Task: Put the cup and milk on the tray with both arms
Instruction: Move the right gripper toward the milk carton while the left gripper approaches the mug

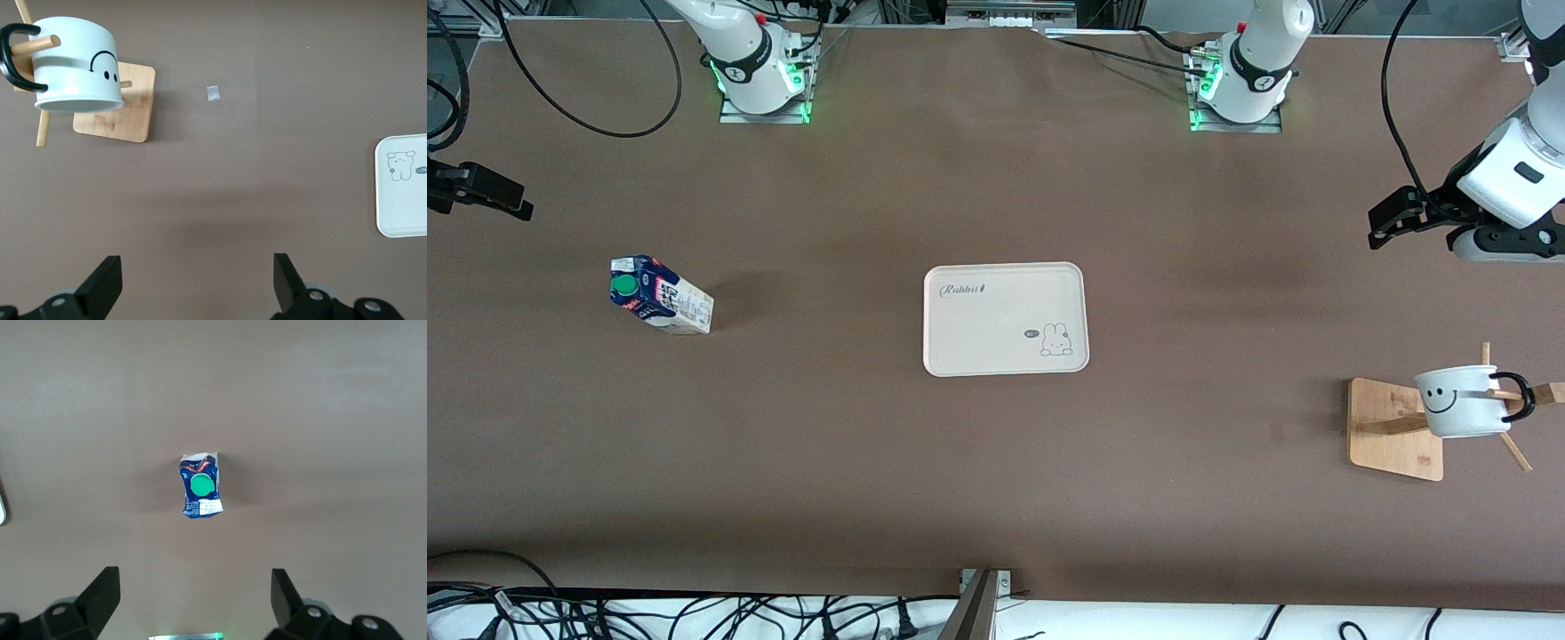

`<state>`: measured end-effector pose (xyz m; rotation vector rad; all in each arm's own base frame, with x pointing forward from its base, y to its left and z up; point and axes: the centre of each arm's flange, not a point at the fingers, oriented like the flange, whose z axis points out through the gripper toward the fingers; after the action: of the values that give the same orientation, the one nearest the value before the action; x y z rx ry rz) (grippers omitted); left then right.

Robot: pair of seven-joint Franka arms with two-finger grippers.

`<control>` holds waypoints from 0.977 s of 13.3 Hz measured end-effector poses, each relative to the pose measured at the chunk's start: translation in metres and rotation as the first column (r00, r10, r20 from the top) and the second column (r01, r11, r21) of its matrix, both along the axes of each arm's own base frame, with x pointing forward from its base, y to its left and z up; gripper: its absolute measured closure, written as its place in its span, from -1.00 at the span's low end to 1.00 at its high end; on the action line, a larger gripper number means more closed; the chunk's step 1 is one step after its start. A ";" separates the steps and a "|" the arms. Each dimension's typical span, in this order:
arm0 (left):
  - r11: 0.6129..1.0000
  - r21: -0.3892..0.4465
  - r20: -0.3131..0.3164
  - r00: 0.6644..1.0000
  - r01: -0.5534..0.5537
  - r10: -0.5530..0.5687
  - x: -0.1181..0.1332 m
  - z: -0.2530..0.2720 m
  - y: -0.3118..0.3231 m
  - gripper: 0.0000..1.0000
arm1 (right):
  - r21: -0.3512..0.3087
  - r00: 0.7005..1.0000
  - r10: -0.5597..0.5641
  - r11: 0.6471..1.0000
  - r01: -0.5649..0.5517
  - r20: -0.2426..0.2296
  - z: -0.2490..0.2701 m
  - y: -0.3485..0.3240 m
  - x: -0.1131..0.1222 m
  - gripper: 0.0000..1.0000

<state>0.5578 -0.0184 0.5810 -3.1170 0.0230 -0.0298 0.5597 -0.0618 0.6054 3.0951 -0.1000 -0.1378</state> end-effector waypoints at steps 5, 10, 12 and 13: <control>1.000 0.000 0.000 1.000 0.000 0.000 0.000 0.000 0.000 -1.00 | 0.000 1.000 0.002 1.000 -0.002 0.001 0.000 0.001 0.000 -1.00; 1.000 0.000 0.000 1.000 0.000 0.000 0.000 0.000 0.000 -1.00 | 0.000 1.000 0.002 1.000 -0.002 0.001 0.000 0.001 0.000 -1.00; 1.000 0.000 0.000 1.000 0.001 -0.001 0.000 0.000 -0.001 -1.00 | 0.002 1.000 0.004 1.000 -0.004 -0.006 -0.003 0.002 0.002 -1.00; 1.000 0.000 0.000 1.000 0.002 -0.002 0.000 0.000 -0.001 -1.00 | 0.007 1.000 0.008 1.000 -0.008 -0.016 -0.009 0.005 0.005 -1.00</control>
<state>0.5577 -0.0198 0.5810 -3.1170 0.0268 -0.0301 0.5644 -0.0570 0.5967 3.1000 -0.0867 -0.1634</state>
